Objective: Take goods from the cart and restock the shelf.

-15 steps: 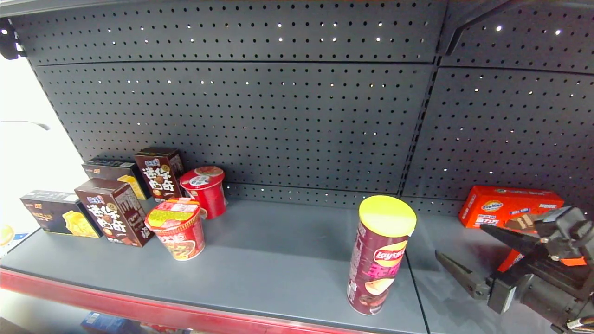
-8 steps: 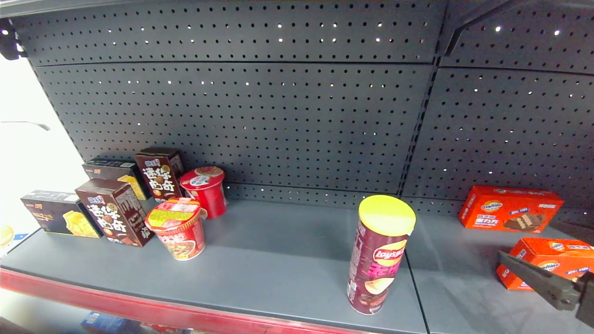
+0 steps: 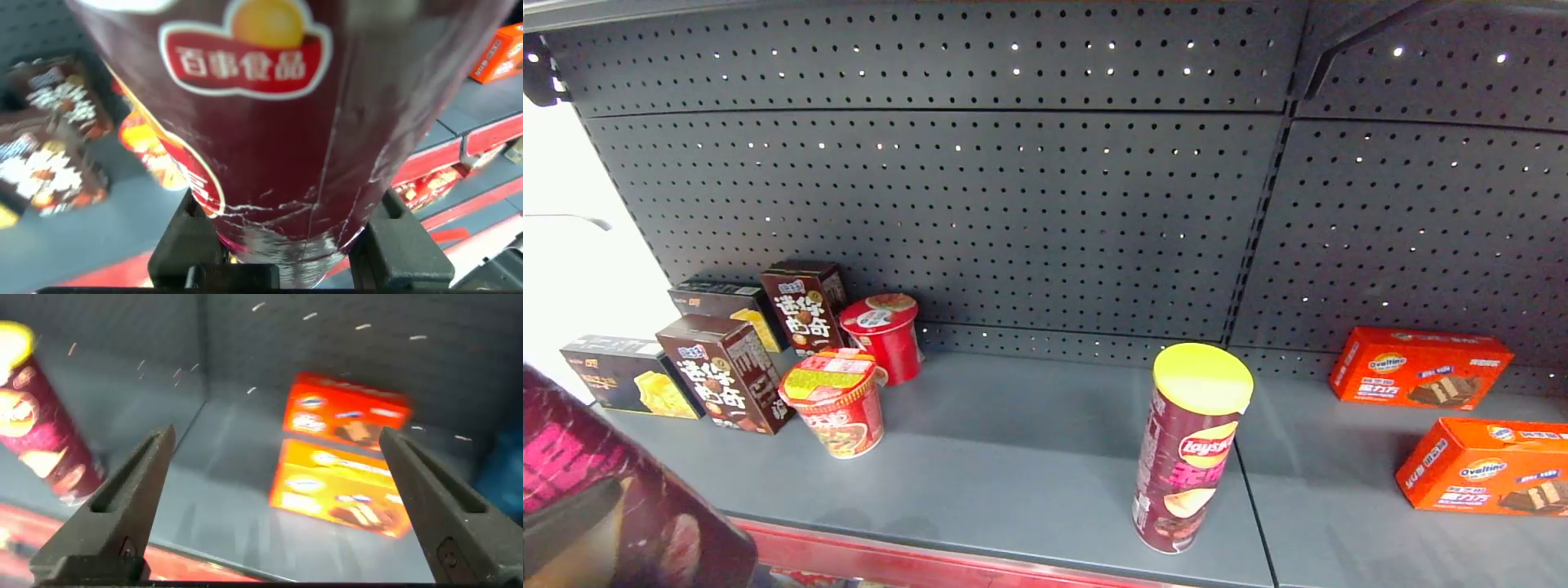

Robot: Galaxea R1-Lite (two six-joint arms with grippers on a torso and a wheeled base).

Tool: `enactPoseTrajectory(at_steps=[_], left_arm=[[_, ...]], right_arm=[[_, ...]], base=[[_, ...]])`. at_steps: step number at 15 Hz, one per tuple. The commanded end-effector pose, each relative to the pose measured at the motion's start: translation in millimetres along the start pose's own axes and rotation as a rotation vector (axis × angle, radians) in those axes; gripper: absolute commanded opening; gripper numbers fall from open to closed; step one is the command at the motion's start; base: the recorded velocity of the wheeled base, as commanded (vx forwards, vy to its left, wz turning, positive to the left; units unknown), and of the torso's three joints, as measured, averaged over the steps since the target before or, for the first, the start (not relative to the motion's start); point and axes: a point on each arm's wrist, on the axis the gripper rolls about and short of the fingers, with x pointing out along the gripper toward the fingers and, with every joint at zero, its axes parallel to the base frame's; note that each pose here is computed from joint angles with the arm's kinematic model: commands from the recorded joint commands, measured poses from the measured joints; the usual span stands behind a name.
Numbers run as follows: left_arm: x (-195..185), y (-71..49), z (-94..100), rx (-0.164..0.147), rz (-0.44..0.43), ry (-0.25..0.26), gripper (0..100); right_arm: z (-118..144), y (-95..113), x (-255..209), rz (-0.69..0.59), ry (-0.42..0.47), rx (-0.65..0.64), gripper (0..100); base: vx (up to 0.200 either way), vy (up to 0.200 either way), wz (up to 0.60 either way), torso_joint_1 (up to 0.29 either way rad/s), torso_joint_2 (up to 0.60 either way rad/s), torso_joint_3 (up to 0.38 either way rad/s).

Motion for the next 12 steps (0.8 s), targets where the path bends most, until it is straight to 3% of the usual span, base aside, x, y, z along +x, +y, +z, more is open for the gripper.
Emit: enactPoseTrajectory(at_steps=[1,5,8,12], left_arm=[[28.9,13.3,-0.6,-0.029,-0.019,0.065,0],[55.8,17.7,2.4,-0.027,-0.087,0.085,0],[72.1,21.7,7.3,-0.017,-0.103,0.065,0],[86.7,20.8,5.4,-0.023,-0.144,0.097,0]], right_arm=[[-19.0,-2.6,-19.7,-0.078,-0.045,0.021,100],[-68.2,1.5,-43.4,-0.211,-0.064,0.019,100],[-94.5,5.1,-53.9,-0.250,-0.088,0.021,100],[-149.6,8.5,-44.9,-0.378,-0.055,0.008,100]], base=[[0.000,0.000,0.00,0.000,0.00,0.000],[0.000,0.000,0.00,0.000,0.00,0.000],[0.000,0.000,0.00,0.000,0.00,0.000],[0.000,0.000,0.00,0.000,0.00,0.000]])
